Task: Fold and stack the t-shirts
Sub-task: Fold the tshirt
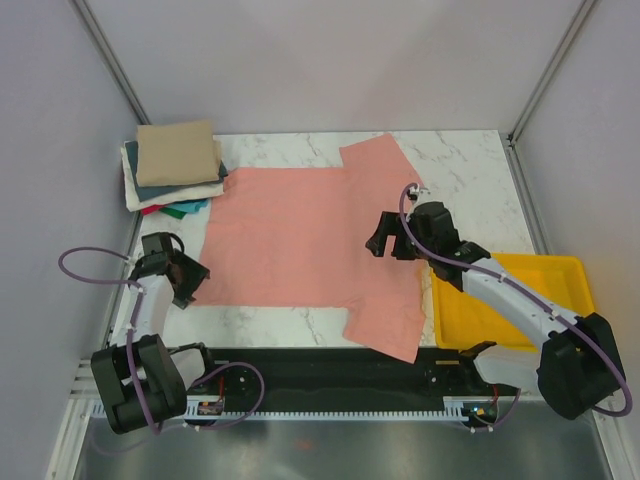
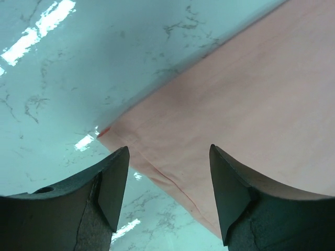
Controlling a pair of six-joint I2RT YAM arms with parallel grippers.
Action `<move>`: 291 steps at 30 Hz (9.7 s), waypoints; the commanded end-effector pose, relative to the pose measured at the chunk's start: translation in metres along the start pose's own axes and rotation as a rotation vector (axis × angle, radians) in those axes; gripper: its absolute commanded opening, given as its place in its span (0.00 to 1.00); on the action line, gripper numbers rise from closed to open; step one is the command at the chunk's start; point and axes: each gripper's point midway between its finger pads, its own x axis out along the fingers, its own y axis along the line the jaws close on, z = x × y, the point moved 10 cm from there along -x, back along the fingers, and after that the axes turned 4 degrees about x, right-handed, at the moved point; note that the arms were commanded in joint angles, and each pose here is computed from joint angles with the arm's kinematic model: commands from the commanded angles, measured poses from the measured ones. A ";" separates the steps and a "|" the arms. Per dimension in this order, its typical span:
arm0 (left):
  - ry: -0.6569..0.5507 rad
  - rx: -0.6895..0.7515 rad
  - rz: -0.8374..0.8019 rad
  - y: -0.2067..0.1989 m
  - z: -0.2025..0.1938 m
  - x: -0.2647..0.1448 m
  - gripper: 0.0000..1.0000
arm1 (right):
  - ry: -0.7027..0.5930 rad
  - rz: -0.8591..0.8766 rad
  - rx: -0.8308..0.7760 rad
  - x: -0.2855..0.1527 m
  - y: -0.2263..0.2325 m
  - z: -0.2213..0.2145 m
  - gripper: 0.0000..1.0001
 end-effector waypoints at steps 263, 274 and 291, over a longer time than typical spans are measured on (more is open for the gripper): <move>-0.115 0.463 -0.378 -0.057 0.028 -0.079 0.66 | -0.103 -0.219 -0.138 0.151 0.014 0.191 0.94; -0.056 0.516 -0.426 -0.067 0.014 -0.073 0.65 | -0.345 -0.291 -0.130 0.299 -0.032 0.214 0.90; -0.016 0.552 -0.419 -0.072 0.006 -0.067 0.65 | -0.452 -0.386 -0.133 0.334 -0.067 0.208 0.86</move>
